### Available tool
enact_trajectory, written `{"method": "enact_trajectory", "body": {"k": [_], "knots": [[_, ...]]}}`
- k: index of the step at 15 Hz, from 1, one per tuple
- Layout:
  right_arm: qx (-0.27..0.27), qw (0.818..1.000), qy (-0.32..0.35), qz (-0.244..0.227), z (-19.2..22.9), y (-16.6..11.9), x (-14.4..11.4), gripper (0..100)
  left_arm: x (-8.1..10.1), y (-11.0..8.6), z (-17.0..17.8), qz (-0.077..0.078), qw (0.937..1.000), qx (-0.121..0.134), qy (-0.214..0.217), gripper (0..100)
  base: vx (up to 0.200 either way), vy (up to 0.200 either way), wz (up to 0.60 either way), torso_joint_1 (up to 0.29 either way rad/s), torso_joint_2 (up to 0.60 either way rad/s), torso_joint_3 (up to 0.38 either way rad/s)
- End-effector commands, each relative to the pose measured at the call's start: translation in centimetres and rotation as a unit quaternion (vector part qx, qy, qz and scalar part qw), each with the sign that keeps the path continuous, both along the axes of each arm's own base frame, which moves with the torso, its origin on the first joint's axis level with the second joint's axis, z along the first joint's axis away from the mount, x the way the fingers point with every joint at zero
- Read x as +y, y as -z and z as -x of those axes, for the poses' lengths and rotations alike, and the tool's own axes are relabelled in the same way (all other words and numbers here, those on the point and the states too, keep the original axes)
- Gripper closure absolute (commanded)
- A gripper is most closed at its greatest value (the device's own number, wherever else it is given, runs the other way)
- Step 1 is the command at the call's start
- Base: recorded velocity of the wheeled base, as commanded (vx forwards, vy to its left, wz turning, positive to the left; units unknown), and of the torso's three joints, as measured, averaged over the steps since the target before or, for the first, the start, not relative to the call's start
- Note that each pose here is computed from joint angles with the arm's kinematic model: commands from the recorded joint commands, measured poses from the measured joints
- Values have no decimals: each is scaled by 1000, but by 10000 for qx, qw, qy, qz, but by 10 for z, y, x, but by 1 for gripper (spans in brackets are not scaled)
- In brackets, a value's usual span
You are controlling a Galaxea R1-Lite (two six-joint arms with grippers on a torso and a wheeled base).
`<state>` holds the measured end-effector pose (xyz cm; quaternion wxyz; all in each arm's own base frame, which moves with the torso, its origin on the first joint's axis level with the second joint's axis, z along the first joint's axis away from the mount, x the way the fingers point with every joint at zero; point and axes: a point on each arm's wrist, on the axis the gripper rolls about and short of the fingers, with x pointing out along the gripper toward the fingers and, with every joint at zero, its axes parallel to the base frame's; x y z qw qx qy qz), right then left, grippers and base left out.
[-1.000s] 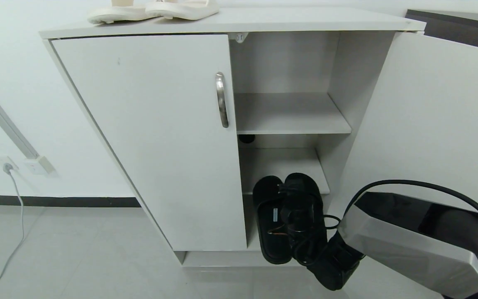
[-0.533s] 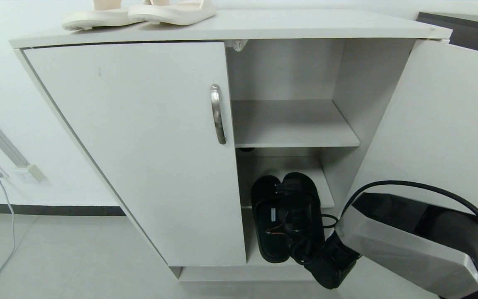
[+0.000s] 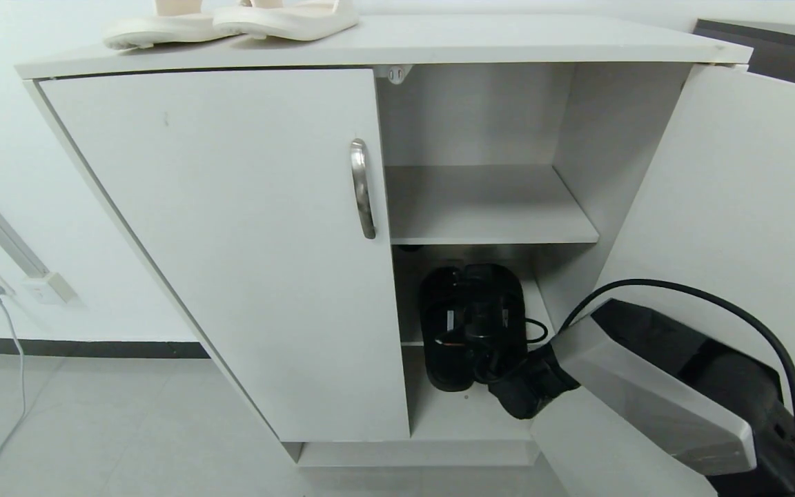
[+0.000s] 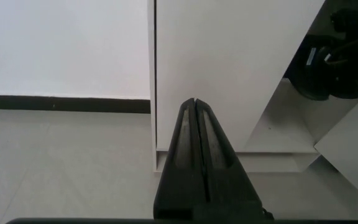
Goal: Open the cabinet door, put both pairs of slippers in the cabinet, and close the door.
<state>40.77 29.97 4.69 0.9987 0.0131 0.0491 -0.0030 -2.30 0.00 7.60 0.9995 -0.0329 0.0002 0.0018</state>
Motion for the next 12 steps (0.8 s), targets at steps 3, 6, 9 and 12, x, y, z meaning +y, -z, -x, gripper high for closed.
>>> {"method": "enact_trajectory", "body": {"k": [3,6,9,12], "knots": [[41,9998,195,31,-43,3,6,100,0,0,0,1,10000,13,-36,100,0,0,0,0,0,0],[285,9992,219,193,-56,18,2,100,0,0,0,1,10000,6,-36,100,0,0,0,0,0,0],[280,9992,212,174,-60,16,-4,100,0,0,0,1,10000,6,-36,100,0,0,0,0,0,0],[143,9996,235,76,-60,-2,-7,100,0,0,0,1,10000,13,-36,100,0,0,0,0,0,0]]}}
